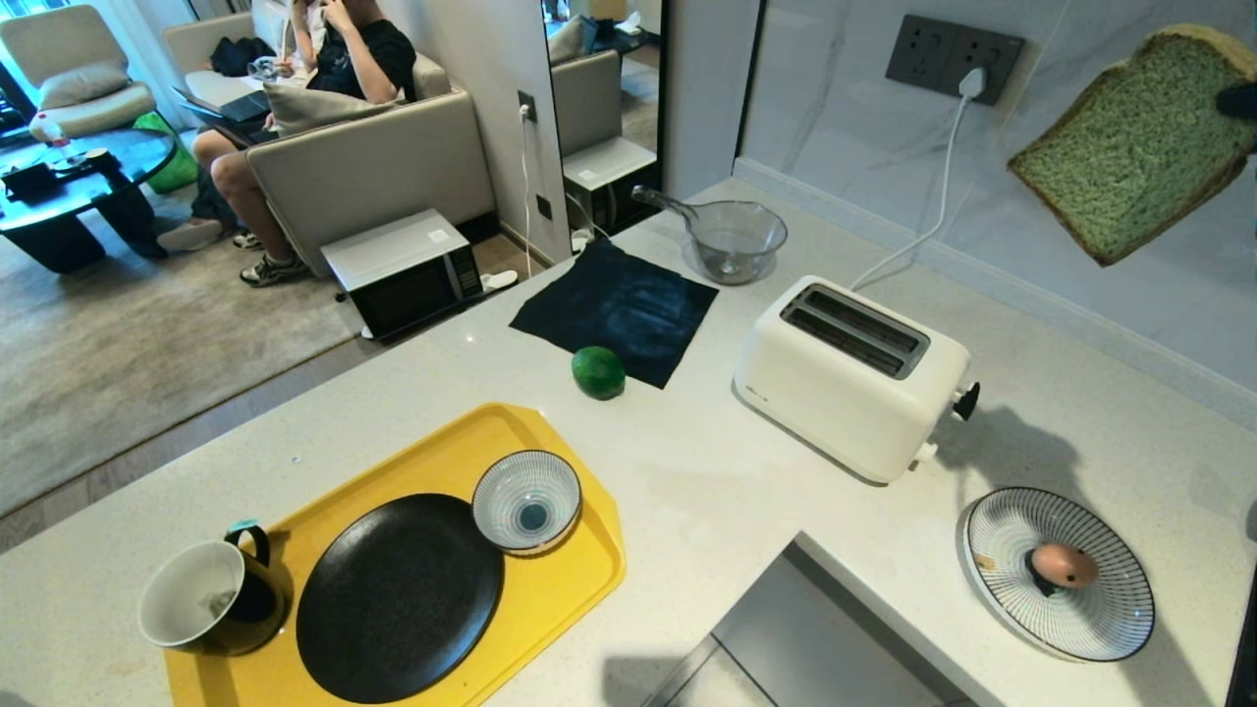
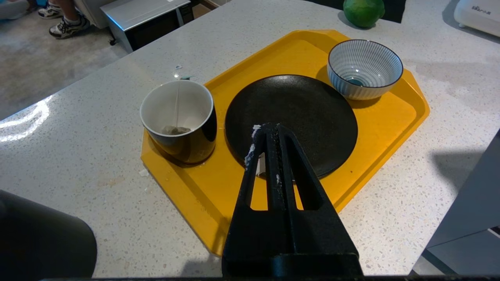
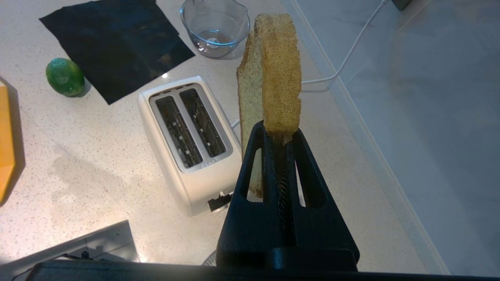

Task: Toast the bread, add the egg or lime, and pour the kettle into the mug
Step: Put the baked bread on a plate

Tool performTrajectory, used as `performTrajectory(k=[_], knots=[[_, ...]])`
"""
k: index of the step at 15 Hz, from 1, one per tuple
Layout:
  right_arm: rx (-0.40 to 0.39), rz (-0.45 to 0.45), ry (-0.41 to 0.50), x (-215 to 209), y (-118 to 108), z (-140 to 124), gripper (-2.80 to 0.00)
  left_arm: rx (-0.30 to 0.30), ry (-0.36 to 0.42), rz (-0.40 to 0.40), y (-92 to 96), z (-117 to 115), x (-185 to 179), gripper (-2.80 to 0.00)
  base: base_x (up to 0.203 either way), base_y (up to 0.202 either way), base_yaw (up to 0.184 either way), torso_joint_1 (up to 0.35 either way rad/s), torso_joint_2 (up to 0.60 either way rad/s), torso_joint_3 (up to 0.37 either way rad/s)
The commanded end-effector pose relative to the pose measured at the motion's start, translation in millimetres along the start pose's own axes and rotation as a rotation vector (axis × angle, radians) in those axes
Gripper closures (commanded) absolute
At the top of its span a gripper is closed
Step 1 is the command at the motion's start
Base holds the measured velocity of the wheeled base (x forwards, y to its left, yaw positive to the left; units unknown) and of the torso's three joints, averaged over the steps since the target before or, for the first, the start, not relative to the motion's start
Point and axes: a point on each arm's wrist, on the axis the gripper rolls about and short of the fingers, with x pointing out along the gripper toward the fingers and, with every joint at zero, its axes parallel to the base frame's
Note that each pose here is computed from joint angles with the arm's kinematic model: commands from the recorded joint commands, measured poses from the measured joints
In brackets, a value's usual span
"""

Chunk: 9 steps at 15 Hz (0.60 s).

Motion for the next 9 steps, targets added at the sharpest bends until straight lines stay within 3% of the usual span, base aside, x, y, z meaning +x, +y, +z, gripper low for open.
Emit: performTrajectory(k=[1, 5, 9], knots=[[-0.001, 0.003, 0.001, -0.2, 0.2, -0.3, 0.00, 0.000, 0.015, 0.000, -0.1, -4.7, 1.1, 0.00, 0.000, 0.000, 0.000, 0.000, 0.00, 0.000], [-0.001, 0.001, -0.001, -1.4, 0.2, 0.2, 0.00, -0.001, 0.015, -0.001, -0.1, -4.7, 1.1, 0.00, 0.000, 0.000, 0.000, 0.000, 0.00, 0.000], [-0.002, -0.001, -0.006, -3.8, 0.4, 0.7, 0.00, 0.000, 0.015, 0.001, -0.1, -4.7, 1.1, 0.00, 0.001, -0.006, 0.141, 0.001, 0.00, 0.002]])
